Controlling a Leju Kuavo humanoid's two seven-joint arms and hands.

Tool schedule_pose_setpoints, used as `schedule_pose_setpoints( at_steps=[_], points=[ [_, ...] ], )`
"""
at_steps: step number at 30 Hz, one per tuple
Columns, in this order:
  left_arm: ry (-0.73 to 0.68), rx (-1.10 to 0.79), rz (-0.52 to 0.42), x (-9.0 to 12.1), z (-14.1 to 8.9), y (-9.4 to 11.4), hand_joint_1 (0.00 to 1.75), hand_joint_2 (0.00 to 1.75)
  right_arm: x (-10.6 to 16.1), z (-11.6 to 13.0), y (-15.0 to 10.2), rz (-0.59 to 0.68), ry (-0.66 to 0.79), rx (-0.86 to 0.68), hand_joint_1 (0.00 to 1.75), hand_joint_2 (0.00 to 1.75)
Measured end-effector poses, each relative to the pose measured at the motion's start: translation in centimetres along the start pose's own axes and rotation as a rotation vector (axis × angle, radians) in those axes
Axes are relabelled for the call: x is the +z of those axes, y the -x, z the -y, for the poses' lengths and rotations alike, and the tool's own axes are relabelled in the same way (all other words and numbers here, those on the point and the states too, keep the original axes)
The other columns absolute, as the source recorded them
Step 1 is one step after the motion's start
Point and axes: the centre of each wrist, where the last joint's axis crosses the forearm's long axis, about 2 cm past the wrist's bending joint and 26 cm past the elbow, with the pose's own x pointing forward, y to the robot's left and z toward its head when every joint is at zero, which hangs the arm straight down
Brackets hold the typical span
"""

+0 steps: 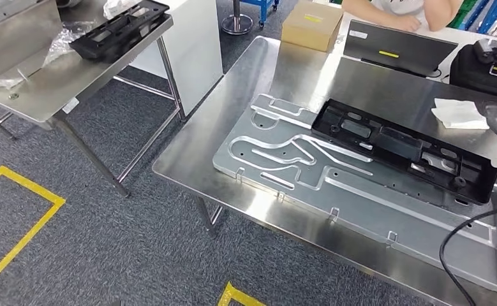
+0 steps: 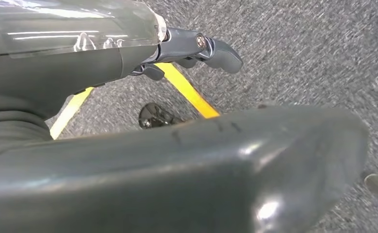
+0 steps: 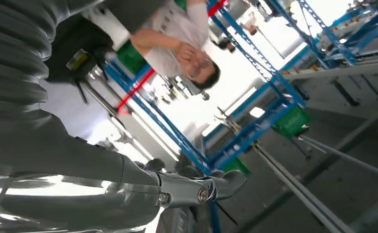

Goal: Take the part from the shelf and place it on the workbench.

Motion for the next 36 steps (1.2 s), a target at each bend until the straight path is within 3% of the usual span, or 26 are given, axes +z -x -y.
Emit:
schedule_pose_setpoints(
  at_steps=[1,36],
  points=[
    [-0.001,0.003,0.0,0.0,0.0,0.0,0.0,0.0,0.4,0.1,0.2,-0.012,-0.008,-0.011,0.0,0.0],
    [0.001,0.025,-0.019,0.2,0.5,0.3,0.0,0.0,5.5,1.7,2.2,-0.143,-0.097,0.007,0.0,0.0]
  ],
)
